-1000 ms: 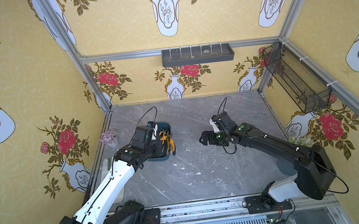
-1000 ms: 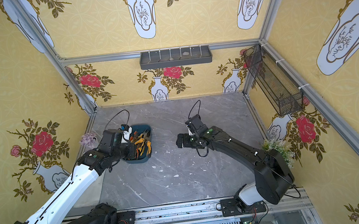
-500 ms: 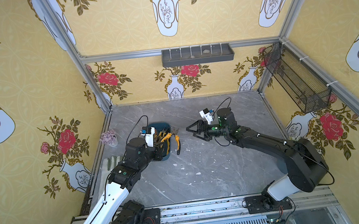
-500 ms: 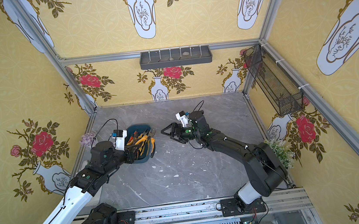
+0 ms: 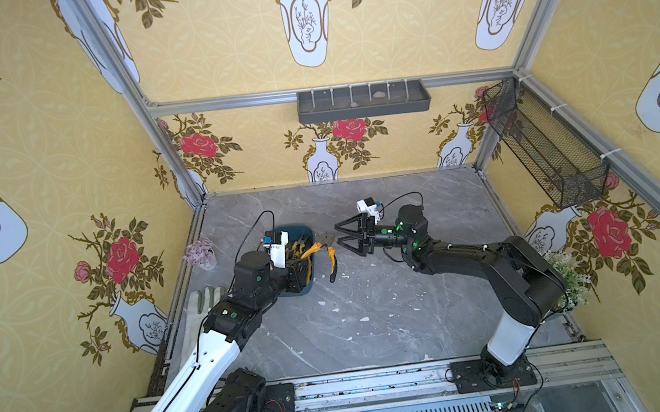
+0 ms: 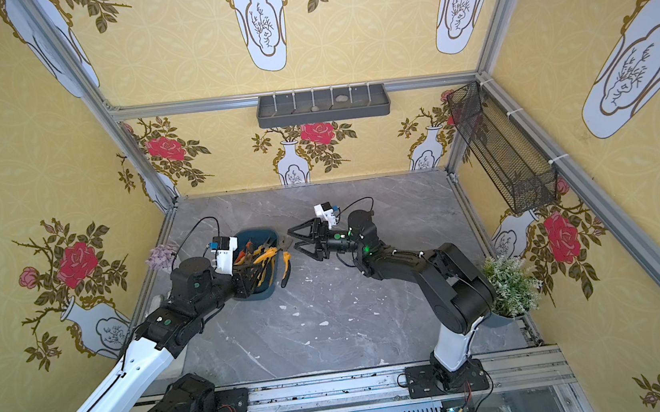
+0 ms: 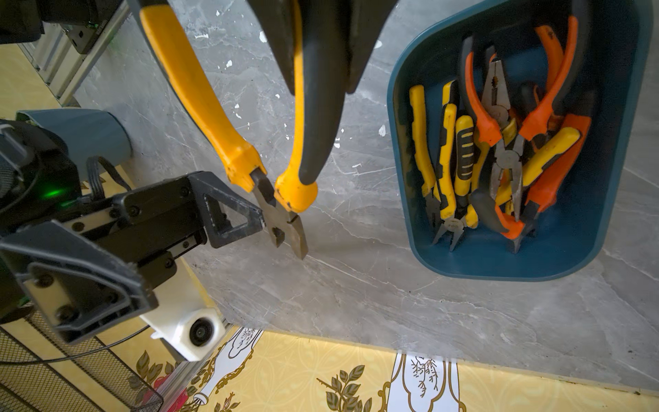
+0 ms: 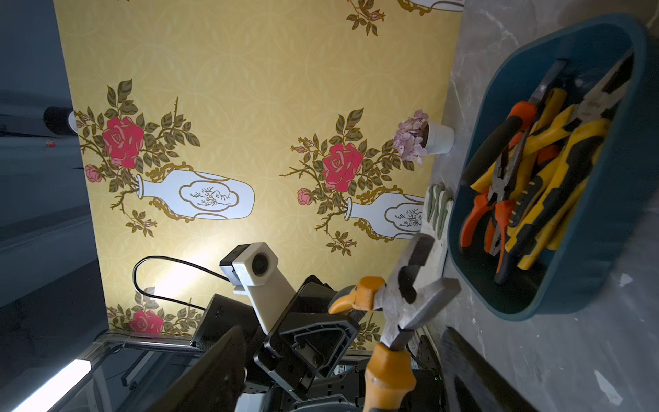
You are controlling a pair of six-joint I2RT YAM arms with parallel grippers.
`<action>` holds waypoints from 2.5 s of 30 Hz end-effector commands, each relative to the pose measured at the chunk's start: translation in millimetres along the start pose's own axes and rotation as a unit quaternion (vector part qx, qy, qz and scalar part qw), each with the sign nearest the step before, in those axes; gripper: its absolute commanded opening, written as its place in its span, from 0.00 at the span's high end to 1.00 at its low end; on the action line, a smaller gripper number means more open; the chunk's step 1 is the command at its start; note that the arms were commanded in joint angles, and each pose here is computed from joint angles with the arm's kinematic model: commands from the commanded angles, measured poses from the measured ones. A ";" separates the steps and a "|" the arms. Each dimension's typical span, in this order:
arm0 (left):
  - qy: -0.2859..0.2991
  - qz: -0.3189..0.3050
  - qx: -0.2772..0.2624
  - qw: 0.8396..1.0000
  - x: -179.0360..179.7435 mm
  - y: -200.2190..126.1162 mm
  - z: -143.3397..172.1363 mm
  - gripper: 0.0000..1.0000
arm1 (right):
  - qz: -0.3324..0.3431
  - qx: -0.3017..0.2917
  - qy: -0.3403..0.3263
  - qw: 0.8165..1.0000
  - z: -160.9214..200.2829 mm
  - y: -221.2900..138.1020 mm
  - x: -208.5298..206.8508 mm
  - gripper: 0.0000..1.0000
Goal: Take the pliers out of the storage box
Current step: Place the pliers at the center of the board.
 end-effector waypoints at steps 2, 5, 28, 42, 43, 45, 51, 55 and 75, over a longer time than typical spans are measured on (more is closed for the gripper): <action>0.005 0.023 -0.029 0.999 -9.5 -1.1 -12.6 1.00 | -0.027 0.006 -0.017 0.999 0.0 6.6 13.0 0.16; 0.005 0.025 -0.030 0.999 -10.4 -0.3 -13.5 1.00 | -0.021 0.014 -0.014 1.000 1.9 12.3 9.6 0.17; 0.005 0.061 -0.008 0.998 -24.5 4.3 -10.4 1.00 | 0.043 0.030 -0.027 0.998 -4.7 29.8 -5.0 0.86; 0.032 0.038 0.055 0.997 -29.6 6.6 -13.9 0.22 | 0.193 0.061 -0.099 0.974 -8.8 14.7 -0.8 1.00; 0.033 0.039 0.059 0.997 -30.8 6.9 -14.5 0.21 | 0.199 0.062 -0.102 0.973 -9.0 13.6 0.5 1.00; 0.037 0.043 0.071 0.996 -33.4 8.3 -14.4 0.21 | 0.205 0.059 -0.108 0.971 -9.9 12.1 3.0 1.00; 0.059 0.007 0.138 0.989 -24.9 23.2 1.6 0.35 | 0.231 0.053 -0.118 0.964 -14.8 8.4 7.8 1.00; 0.094 -0.037 0.177 0.979 -19.4 33.1 14.9 0.44 | 0.241 0.053 -0.126 0.961 -16.2 7.4 12.2 1.00; 0.108 -0.127 0.219 0.961 -0.4 61.1 28.3 0.62 | 0.236 0.066 -0.119 0.962 -11.7 18.6 9.1 1.00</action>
Point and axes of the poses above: each gripper's point midway between its finger pads, its own y axis out along the fingers, its own x axis along the line the jaws close on, z = x × y, the point moved 3 cm from there along -y, back along the fingers, and after that the axes turned 8 degrees about -y, right-handed, at the moved point
